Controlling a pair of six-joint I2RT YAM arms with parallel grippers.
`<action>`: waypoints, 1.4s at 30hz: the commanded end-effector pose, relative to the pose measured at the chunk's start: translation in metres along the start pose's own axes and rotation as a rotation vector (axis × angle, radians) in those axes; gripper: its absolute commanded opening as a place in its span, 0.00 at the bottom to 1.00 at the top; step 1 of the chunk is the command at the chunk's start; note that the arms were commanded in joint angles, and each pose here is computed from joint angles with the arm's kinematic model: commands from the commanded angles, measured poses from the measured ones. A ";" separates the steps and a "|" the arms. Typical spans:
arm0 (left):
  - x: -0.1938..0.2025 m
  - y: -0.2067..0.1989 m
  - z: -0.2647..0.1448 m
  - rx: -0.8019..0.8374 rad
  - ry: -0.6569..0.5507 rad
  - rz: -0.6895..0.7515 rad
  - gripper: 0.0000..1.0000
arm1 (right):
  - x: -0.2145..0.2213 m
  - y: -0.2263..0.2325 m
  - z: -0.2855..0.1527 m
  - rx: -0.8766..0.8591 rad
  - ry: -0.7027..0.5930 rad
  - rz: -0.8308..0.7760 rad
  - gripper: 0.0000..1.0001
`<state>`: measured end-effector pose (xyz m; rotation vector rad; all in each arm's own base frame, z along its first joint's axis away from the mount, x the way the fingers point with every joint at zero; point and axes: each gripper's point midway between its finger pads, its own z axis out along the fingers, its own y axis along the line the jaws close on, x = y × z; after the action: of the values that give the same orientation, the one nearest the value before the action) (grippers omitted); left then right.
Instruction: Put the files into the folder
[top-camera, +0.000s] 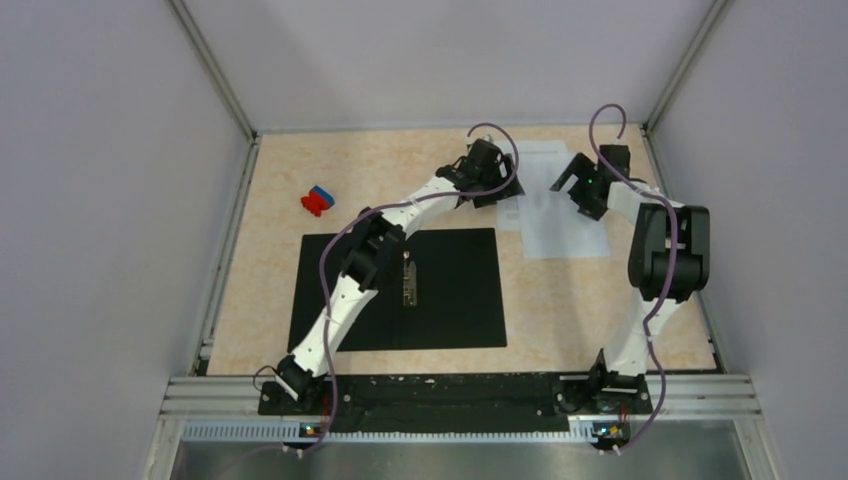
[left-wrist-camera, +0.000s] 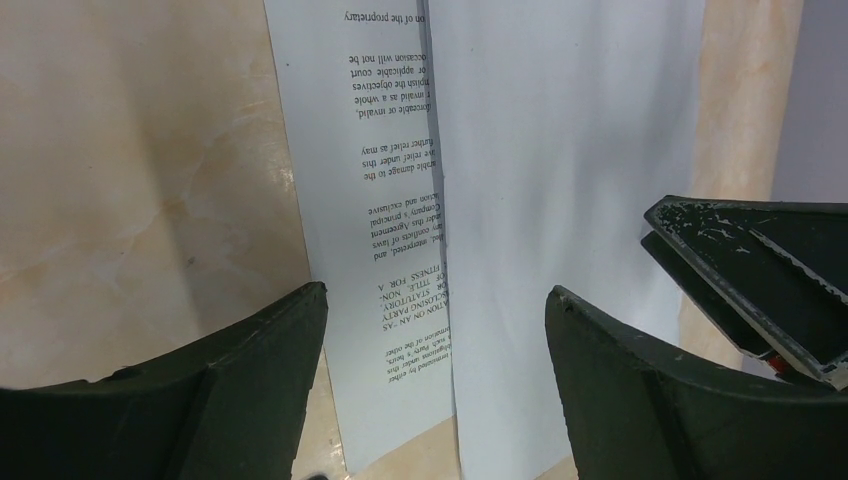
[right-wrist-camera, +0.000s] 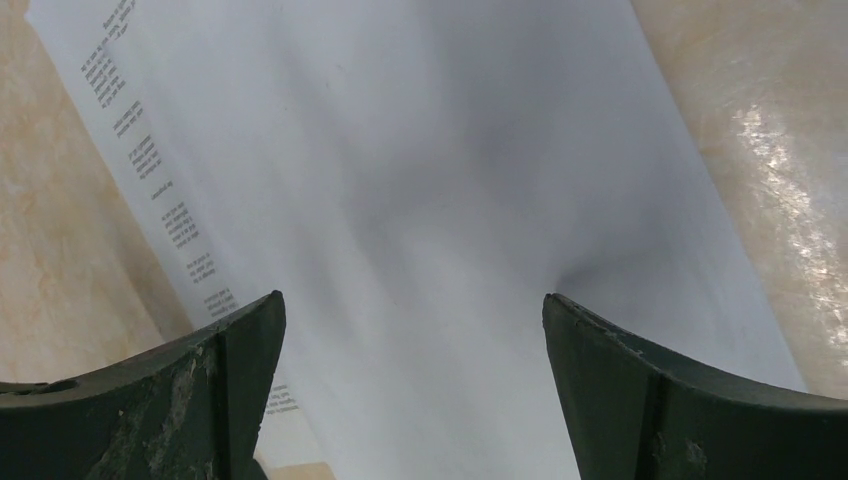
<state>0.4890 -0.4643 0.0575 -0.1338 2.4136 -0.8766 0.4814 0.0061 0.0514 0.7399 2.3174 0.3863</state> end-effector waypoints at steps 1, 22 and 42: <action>-0.004 -0.002 -0.004 0.002 0.001 0.007 0.85 | -0.056 0.000 -0.035 0.018 -0.157 0.015 0.99; 0.002 0.012 0.011 -0.011 0.014 0.006 0.85 | -0.045 -0.032 0.002 0.052 -0.108 0.030 0.99; 0.001 0.021 0.003 -0.067 0.004 0.023 0.84 | -0.081 -0.050 -0.025 0.126 -0.209 0.039 0.99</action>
<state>0.4947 -0.4683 0.0558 -0.1246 2.3965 -0.8922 0.4885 -0.0492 0.0510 0.8269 2.2634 0.2373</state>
